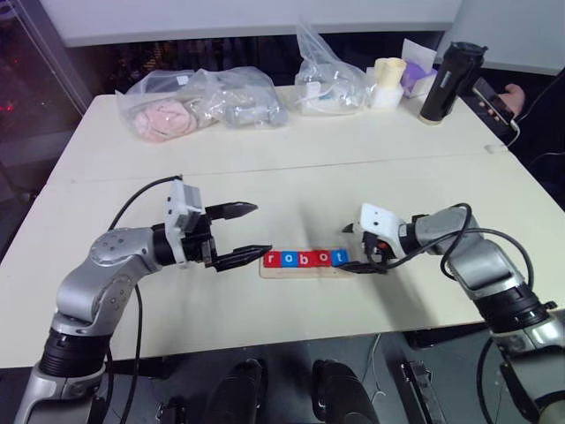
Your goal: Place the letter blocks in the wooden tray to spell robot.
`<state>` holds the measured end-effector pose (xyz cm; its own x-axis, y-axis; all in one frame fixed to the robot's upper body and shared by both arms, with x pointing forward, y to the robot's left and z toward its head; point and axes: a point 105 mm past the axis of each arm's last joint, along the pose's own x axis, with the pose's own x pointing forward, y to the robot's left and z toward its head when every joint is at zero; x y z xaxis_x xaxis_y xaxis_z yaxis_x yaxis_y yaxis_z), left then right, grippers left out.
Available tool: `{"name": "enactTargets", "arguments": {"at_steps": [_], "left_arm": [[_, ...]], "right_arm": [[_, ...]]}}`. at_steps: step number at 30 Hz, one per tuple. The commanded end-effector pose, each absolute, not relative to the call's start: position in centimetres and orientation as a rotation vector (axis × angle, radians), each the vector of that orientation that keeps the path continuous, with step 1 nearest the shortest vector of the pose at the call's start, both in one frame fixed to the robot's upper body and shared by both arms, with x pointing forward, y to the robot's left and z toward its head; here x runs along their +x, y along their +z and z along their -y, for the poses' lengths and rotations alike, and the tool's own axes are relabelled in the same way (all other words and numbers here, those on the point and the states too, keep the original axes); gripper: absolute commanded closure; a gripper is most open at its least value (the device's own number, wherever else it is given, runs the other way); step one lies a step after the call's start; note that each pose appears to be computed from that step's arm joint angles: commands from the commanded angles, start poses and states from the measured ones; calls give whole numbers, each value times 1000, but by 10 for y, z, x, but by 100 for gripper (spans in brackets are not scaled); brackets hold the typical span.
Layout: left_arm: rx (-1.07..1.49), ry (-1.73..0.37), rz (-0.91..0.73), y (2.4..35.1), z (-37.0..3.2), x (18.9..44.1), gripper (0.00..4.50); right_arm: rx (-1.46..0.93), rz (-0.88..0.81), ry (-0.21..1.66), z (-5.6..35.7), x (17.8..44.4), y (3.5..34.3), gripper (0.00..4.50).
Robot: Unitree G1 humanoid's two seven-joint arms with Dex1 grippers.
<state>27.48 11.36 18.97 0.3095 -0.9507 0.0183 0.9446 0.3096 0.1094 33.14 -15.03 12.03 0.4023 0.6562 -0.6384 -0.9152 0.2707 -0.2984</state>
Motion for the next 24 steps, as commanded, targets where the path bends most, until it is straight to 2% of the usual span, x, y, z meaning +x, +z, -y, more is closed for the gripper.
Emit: {"name": "enactTargets", "arguments": {"at_steps": [1, 11, 18, 24], "left_arm": [[91, -1260, 113, 196, -113, 271, 0], [78, -1265, 55, 193, -120, 268, 0], [118, -1218, 20, 195, -129, 270, 0], [135, -1207, 30, 197, -133, 266, 0]], "right_arm": [[-713, -389, 1114, 145, 333, 131, 5], [-679, -405, 1201, 149, 297, 155, 5], [-668, -420, 1103, 177, 272, 178, 5], [-638, -440, 1025, 196, 268, 183, 5]]}}
